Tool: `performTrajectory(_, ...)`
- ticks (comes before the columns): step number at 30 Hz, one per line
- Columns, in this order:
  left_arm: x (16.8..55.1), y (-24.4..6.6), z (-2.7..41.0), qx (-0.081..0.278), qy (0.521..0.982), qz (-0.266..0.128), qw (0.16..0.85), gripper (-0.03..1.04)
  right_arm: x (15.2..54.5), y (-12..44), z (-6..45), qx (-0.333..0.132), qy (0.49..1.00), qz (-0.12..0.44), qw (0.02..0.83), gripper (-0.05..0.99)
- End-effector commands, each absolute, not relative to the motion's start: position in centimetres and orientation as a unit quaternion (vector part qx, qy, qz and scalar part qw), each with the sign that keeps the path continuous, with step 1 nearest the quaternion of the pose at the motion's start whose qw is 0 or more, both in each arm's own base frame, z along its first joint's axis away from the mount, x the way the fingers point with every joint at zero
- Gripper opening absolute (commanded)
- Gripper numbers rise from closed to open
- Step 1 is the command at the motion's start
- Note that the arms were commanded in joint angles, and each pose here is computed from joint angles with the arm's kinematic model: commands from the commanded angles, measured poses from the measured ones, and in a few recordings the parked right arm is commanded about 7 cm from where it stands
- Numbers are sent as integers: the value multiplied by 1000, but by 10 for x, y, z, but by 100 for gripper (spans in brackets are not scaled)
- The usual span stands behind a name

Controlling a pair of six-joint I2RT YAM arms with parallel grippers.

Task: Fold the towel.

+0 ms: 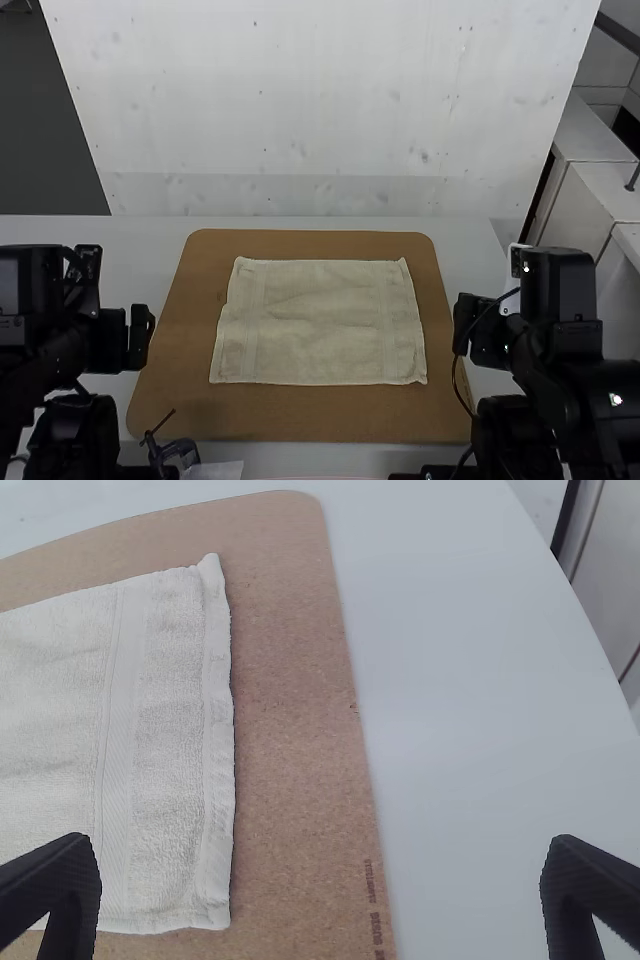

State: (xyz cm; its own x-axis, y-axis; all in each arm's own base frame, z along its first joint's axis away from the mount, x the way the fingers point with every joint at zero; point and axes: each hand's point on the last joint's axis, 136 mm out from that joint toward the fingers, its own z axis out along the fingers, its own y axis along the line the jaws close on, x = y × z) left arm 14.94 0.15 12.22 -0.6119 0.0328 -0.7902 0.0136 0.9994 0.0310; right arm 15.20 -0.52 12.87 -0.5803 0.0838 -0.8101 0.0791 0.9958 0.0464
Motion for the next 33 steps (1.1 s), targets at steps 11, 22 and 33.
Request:
performTrajectory(11,152,-13,140,37,880,-22,474,97,152,8,136,39,881,45,469,96)
performTrajectory(22,156,-7,144,28,878,-8,477,93,155,10,134,34,890,45,453,96)
performTrajectory(33,215,-16,137,48,925,-19,376,92,212,23,113,22,932,38,360,94)
